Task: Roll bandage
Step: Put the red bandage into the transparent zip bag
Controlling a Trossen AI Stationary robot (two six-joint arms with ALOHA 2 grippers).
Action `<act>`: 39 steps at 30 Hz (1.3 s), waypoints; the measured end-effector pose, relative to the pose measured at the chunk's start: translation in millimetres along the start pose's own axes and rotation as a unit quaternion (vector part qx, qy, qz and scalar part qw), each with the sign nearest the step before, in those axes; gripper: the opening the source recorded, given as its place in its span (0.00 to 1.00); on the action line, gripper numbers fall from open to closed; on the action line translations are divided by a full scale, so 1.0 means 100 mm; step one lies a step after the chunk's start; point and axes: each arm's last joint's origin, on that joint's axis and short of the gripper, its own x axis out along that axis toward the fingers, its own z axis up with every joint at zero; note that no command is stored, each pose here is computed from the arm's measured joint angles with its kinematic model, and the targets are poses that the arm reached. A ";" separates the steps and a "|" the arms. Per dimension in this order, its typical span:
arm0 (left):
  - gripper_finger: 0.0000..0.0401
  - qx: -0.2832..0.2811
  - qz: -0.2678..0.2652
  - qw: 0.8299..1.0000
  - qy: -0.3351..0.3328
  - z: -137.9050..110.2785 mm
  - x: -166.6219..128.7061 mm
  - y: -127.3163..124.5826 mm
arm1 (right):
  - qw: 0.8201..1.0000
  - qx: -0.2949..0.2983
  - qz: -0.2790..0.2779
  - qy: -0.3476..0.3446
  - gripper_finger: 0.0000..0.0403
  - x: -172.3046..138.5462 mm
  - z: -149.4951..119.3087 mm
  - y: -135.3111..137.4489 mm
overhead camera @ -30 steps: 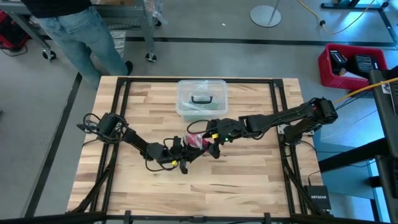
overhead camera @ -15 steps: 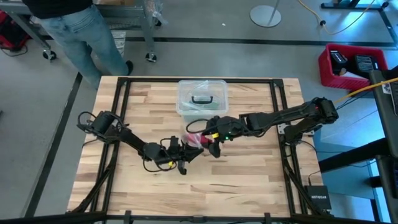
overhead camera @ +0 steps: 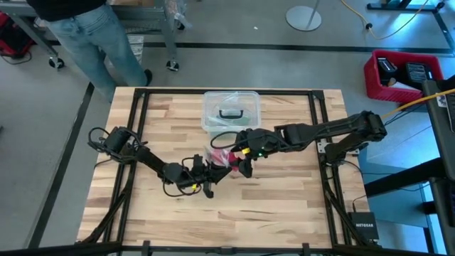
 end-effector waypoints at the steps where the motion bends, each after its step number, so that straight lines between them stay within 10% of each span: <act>1: 0.00 0.005 0.000 1.000 0.000 0.00 0.00 0.00 | 1.000 -0.001 -0.002 0.004 0.71 -0.03 0.02 0.01; 17: 0.00 0.020 -0.002 1.000 0.002 -0.01 -0.01 -0.01 | 0.984 -0.067 -0.070 0.152 0.71 -0.30 -0.11 0.11; 26: 0.00 0.008 -0.001 1.000 0.001 0.00 -0.01 -0.01 | 0.971 -0.158 -0.154 0.087 0.71 -0.07 -0.71 0.38; 39: 0.00 -0.020 -0.017 1.000 0.008 -0.01 -0.01 -0.03 | 0.974 -0.180 -0.140 0.003 0.71 0.10 -0.62 0.45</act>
